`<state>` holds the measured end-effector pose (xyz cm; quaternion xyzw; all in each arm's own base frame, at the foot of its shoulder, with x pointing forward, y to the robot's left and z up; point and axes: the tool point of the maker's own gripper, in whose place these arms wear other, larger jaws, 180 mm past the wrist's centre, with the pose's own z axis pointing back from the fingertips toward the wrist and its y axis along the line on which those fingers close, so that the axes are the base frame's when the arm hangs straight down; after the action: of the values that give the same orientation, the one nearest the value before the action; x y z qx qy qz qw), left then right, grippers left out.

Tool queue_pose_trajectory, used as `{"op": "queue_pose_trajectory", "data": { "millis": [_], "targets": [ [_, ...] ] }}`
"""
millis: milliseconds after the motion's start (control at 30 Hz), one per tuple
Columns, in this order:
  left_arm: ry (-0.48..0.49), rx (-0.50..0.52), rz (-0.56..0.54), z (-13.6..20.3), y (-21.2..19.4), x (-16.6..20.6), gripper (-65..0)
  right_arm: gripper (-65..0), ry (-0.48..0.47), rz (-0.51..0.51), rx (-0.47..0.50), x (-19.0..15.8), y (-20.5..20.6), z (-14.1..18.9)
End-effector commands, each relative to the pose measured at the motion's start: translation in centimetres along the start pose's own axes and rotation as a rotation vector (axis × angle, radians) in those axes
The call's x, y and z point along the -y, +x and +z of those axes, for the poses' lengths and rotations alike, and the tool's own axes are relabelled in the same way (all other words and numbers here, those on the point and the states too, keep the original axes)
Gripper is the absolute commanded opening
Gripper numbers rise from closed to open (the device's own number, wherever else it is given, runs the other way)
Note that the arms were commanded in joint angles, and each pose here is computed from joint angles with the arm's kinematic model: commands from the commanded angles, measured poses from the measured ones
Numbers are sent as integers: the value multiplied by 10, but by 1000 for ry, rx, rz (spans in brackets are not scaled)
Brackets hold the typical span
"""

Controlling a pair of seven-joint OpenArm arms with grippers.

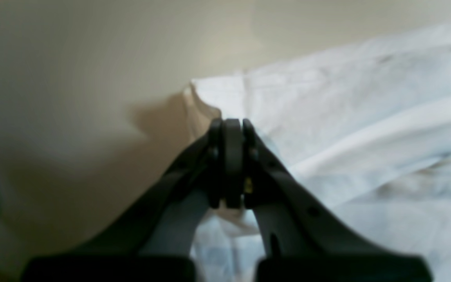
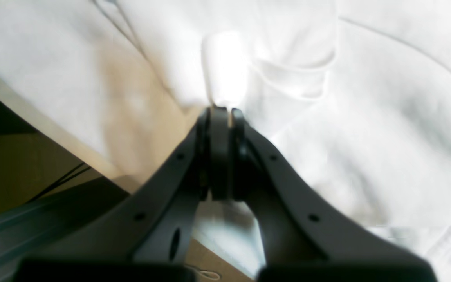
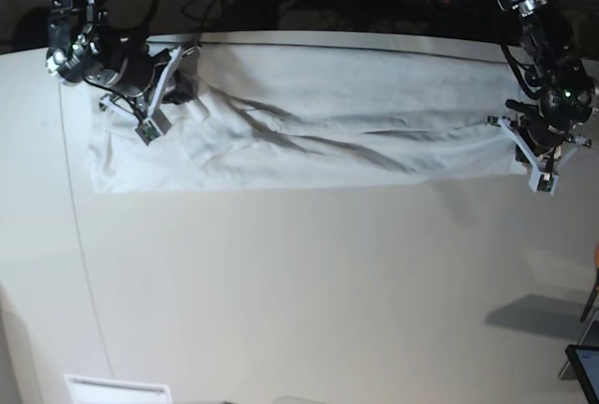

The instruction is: Fold the T-shirt properly

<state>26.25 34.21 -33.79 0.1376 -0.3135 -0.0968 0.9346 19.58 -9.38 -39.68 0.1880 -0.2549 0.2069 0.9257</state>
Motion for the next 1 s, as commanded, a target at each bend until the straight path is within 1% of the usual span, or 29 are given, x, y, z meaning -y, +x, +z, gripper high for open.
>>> {"op": "queue_pose_trajectory", "data": {
  "millis": [0, 133, 267, 400, 533, 567, 667, 800, 967],
  "targets": [
    [35, 56, -29, 11, 17, -9, -650, -647, 1, 7, 28, 2, 9, 1],
    [46, 65, -82, 23, 17, -4, -650, -647, 4, -3, 21, 3, 6, -1],
    [18, 44, -171, 22, 17, 5, -650, -647, 4, -3, 22, 3, 7, -1],
    [9, 41, -199, 21, 18, 9, -650, -647, 4, -3, 22, 3, 7, -1],
    [78, 5, -253, 21, 15, -1, -650, -647, -3, -7, 24, 6, 7, -1],
    [79, 2, -280, 19, 16, 2, -650, -647, -3, -7, 24, 6, 7, -1],
    [70, -6, -410, 17, 17, 7, -650, -647, -3, -7, 24, 6, 7, -1],
    [77, -48, -510, 16, 11, 9, -650, -647, -6, -3, 34, 8, 12, -1],
    [107, -61, -524, 17, 11, 1, -650, -647, -9, 1, 38, 9, 14, -1]
  ]
}}
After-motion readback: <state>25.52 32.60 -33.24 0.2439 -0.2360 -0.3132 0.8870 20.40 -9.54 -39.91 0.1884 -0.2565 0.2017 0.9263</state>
